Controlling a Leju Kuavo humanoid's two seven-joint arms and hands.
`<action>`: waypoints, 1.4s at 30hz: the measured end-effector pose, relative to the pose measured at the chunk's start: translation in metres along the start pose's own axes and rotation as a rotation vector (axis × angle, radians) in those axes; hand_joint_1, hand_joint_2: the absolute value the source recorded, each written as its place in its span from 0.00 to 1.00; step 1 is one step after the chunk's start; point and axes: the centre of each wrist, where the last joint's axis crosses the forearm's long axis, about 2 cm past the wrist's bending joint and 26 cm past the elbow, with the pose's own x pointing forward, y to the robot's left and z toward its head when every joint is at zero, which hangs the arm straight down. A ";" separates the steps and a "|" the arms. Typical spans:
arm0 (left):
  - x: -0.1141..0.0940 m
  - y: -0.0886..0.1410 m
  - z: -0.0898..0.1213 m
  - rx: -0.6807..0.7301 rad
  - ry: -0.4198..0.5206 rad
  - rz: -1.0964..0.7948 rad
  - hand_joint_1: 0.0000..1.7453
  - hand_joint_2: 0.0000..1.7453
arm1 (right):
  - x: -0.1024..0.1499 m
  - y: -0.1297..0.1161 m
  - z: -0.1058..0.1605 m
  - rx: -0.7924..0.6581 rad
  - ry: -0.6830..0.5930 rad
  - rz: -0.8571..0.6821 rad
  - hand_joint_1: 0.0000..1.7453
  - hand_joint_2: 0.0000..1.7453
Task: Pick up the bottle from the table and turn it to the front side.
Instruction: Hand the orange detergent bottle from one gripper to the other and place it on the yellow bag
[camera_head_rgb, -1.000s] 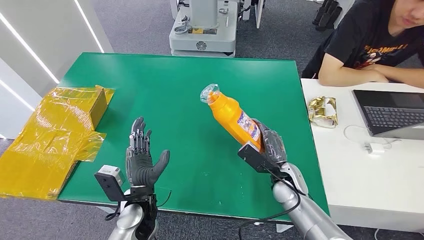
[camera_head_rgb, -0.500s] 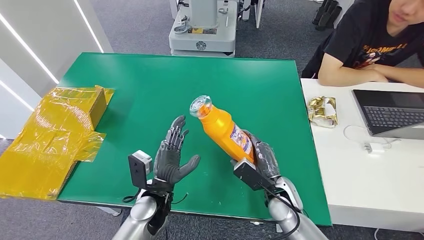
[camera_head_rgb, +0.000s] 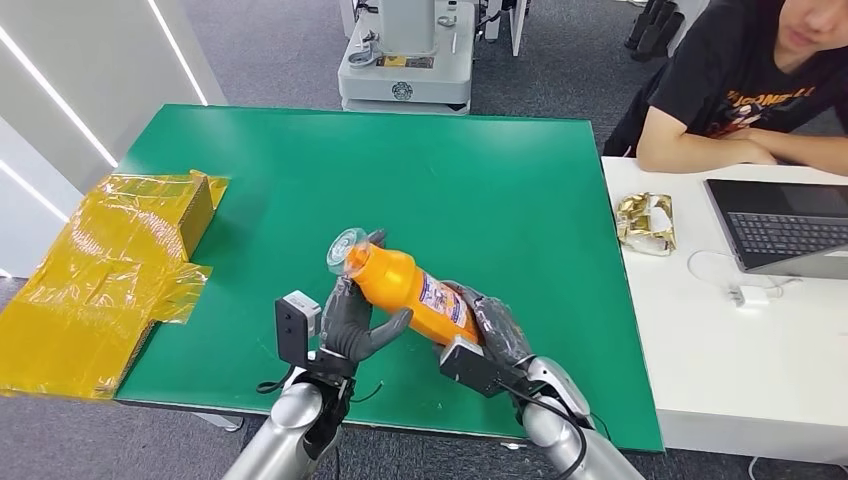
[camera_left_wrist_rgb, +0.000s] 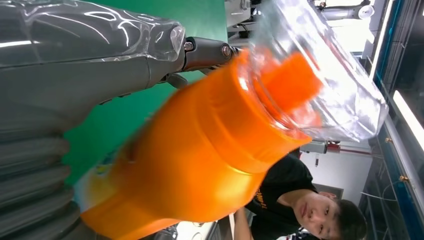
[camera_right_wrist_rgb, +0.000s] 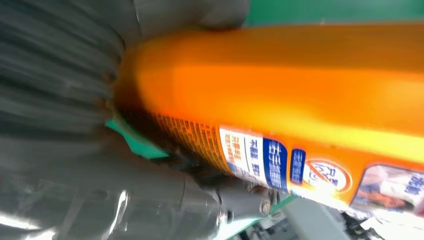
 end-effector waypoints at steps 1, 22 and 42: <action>-0.001 0.000 0.000 -0.001 0.003 0.000 0.00 1.00 | 0.000 0.001 0.000 0.020 -0.005 -0.001 1.00 1.00; -0.006 0.003 0.006 0.057 0.017 0.008 0.78 1.00 | 0.000 -0.002 -0.020 0.261 -0.002 0.031 1.00 1.00; -0.004 0.008 0.002 0.071 -0.018 0.018 1.00 1.00 | 0.001 -0.002 -0.028 0.236 -0.030 0.034 0.95 1.00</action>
